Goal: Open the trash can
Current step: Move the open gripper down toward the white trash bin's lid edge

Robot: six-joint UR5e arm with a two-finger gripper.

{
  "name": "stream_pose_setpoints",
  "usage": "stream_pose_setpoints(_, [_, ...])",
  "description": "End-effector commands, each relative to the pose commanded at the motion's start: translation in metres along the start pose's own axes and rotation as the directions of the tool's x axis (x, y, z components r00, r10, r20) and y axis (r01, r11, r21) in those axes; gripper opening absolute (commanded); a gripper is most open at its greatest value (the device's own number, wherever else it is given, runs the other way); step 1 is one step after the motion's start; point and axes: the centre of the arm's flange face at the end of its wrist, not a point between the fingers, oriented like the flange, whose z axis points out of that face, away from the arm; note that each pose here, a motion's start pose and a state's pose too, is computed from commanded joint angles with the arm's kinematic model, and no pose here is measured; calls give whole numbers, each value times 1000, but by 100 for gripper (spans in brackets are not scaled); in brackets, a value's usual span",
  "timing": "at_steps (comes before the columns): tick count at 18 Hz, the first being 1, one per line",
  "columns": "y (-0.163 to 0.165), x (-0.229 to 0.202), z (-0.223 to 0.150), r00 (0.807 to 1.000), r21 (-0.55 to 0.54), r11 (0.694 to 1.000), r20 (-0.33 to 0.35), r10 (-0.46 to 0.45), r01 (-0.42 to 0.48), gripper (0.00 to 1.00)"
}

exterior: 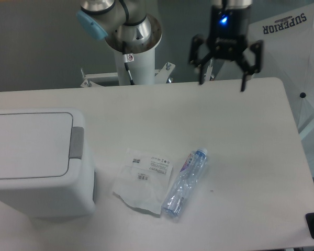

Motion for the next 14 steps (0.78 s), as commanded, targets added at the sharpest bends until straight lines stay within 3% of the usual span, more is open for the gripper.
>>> stream_pose_setpoints(5, [-22,46,19,982,-5,984,-62,-178,178,100])
stream_pose_setpoints(10, [-48,88,43,955,11,961,-109,-275,278,100])
stream_pose_setpoints(14, [-57,124,71,925,-43,938,-158,-346,344,100])
